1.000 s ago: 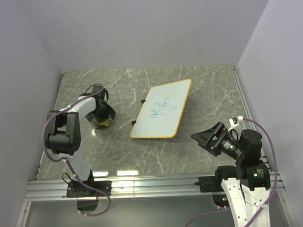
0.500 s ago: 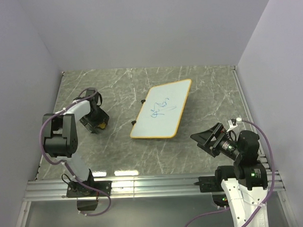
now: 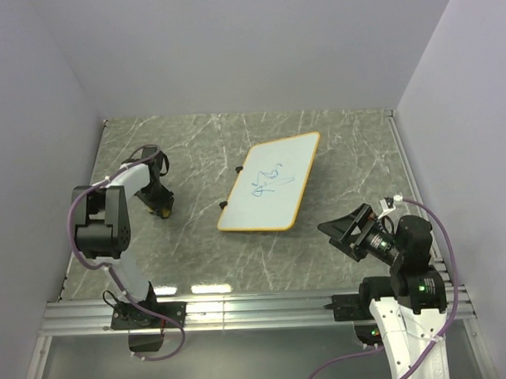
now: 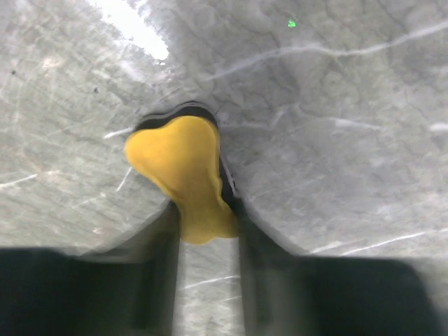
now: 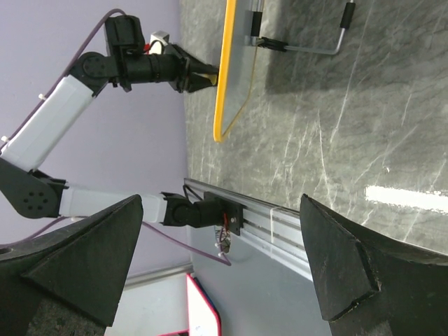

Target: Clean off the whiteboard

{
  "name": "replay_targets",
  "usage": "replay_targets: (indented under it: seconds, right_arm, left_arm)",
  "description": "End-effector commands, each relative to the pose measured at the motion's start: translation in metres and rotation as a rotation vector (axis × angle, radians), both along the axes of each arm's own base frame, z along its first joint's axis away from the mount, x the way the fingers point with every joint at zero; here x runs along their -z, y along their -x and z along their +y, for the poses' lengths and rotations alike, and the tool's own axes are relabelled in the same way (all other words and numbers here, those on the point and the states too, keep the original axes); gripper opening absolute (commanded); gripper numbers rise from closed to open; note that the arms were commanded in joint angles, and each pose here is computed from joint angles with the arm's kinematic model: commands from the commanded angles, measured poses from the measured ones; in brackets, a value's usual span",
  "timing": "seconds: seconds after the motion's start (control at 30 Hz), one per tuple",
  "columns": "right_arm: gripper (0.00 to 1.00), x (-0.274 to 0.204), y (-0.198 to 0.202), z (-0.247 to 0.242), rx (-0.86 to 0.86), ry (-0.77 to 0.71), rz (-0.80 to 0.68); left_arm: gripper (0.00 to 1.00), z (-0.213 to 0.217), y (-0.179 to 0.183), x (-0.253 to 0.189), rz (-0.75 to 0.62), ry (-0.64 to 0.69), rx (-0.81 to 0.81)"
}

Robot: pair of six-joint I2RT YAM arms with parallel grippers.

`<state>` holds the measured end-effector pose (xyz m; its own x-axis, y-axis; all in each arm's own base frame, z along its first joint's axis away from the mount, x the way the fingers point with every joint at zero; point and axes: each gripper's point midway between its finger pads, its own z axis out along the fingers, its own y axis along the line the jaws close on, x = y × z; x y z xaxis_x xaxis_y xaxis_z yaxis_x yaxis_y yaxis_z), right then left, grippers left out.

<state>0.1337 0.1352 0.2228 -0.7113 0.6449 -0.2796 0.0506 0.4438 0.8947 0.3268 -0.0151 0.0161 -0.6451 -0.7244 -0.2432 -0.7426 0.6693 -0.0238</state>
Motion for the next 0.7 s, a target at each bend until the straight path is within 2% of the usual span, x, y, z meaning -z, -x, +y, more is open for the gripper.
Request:
replay_targets:
  seconds: [0.0,0.03,0.07,0.17,0.23,0.33,0.5,0.63,0.67]
  right_arm:
    - [1.00,-0.008,-0.001,0.001,-0.018,0.015,-0.060]
    - [1.00,-0.008,-0.001,0.001,-0.021,0.018,-0.061]
    - [1.00,-0.008,-0.001,0.001,-0.024,0.021,-0.061]
    - [1.00,-0.007,-0.001,0.001,-0.034,0.022,-0.055]
    - [1.00,-0.007,-0.001,0.003,-0.045,0.020,-0.051]
    - [1.00,-0.011,-0.002,0.004,-0.056,0.018,-0.058]
    - [1.00,-0.017,-0.012,0.003,-0.043,0.009,-0.061]
    - [1.00,-0.017,-0.027,0.000,-0.013,0.007,-0.047]
    - [1.00,-0.018,-0.030,-0.002,0.003,0.009,-0.043]
  left_arm:
    - [0.11,-0.002,-0.015,-0.003,-0.048,0.009,-0.020]
    - [0.02,-0.001,-0.014,-0.002,-0.045,0.008,-0.018]
    - [0.00,-0.002,-0.013,-0.002,-0.043,0.008,-0.006]
    - [0.00,-0.013,-0.017,-0.006,-0.058,0.043,0.060]
    - [0.00,-0.026,-0.031,-0.024,-0.129,0.074,0.121]
    - [0.00,-0.058,-0.052,-0.072,-0.280,0.118,0.258]
    - [0.00,-0.128,-0.075,-0.154,-0.479,0.273,0.513]
    - [0.00,-0.193,-0.076,-0.201,-0.605,0.432,0.752]
    - [0.00,-0.216,-0.068,-0.206,-0.609,0.508,0.823]
